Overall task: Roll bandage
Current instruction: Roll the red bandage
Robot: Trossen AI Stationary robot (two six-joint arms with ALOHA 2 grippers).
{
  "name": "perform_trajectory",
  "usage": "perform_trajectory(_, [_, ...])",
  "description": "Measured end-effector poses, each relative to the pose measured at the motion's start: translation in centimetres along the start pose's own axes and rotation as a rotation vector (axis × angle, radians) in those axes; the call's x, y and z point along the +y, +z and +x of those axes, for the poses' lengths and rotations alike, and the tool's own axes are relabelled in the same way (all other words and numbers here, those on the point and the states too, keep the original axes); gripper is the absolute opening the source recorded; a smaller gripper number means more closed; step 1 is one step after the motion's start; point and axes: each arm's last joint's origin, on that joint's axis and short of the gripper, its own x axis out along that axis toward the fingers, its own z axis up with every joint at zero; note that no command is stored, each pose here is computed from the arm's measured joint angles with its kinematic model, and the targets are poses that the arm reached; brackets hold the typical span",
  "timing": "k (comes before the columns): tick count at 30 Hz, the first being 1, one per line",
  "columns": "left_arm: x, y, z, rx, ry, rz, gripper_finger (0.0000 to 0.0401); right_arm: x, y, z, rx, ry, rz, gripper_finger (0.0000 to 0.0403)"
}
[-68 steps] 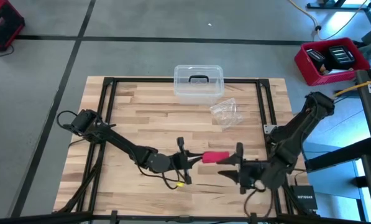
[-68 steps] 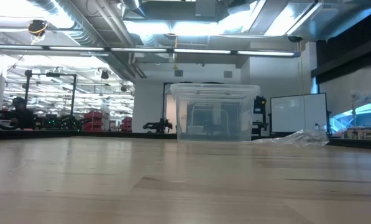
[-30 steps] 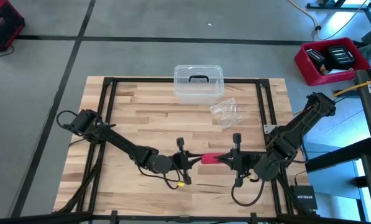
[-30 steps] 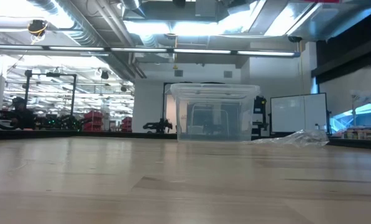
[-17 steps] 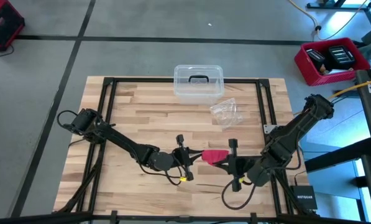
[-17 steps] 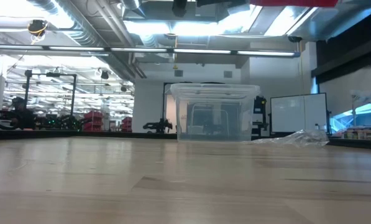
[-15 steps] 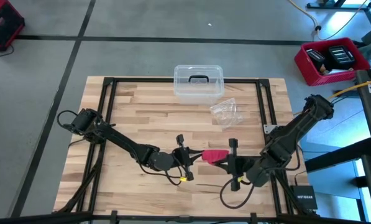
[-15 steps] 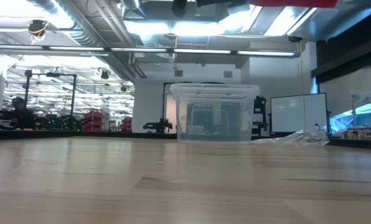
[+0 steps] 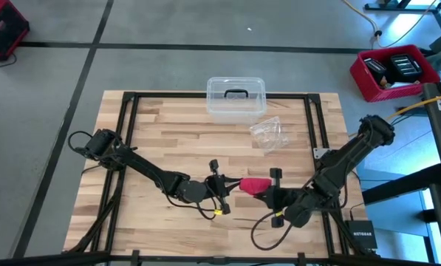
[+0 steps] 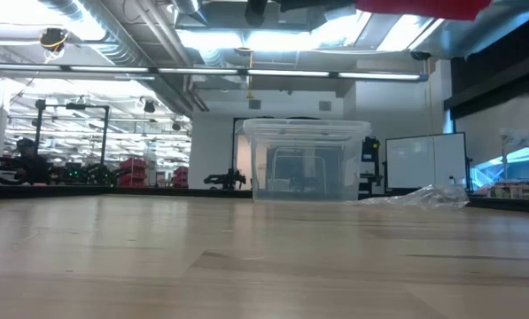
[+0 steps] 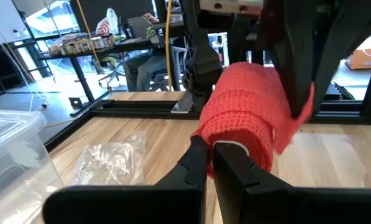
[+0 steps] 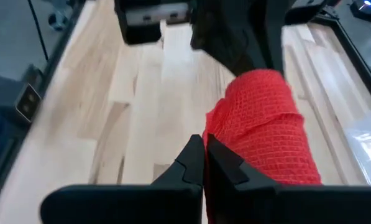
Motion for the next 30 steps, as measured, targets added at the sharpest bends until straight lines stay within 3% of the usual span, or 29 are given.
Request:
perform_trajectory(11, [-0.1, -0.1, 0.0, 0.0, -0.009, 0.007, 0.0005, 0.5, -0.5, 1.0, 0.034, -0.021, -0.035, 0.0018])
perform_trajectory(23, [-0.2, -0.1, 0.0, -0.001, -0.053, 0.011, 0.0005, 0.3, -0.3, 1.2, 0.042, 0.001, -0.082, 0.0166])
perform_trajectory(30, [-0.2, -0.1, 0.0, -0.001, -0.061, 0.011, 0.0005, 0.5, 0.1, 1.0, 0.036, 0.052, -0.094, 0.0197])
